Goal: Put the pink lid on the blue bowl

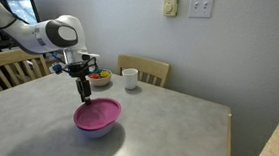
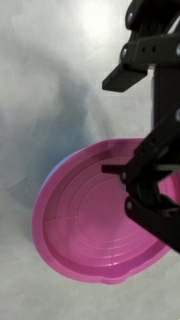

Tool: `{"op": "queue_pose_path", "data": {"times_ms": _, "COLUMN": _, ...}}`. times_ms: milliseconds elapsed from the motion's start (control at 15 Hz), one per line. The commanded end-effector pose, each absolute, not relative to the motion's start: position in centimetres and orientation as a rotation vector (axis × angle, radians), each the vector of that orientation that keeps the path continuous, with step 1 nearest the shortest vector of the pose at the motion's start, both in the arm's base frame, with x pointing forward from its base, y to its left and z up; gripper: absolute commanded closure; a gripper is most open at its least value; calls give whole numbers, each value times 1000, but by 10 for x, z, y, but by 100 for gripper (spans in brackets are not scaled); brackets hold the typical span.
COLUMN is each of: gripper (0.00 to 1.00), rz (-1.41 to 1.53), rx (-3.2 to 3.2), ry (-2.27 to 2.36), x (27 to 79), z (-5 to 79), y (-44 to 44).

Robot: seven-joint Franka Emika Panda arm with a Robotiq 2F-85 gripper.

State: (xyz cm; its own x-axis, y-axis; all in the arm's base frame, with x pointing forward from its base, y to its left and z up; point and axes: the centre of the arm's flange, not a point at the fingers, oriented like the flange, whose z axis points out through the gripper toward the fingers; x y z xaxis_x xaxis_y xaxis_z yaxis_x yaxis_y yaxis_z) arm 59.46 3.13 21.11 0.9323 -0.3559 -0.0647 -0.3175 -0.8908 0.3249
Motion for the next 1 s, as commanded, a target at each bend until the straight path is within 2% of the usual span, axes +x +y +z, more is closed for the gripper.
{"op": "queue_pose_path", "data": {"times_ms": 0, "gripper": 0, "rz": -140, "rx": 2803, "ry": -503, "x": 563, "z": 235, "y": 35}}
{"op": "queue_pose_path", "data": {"times_ms": 933, "gripper": 0, "rz": -145, "rx": 2984, "ry": -98, "x": 516, "z": 322, "y": 32}}
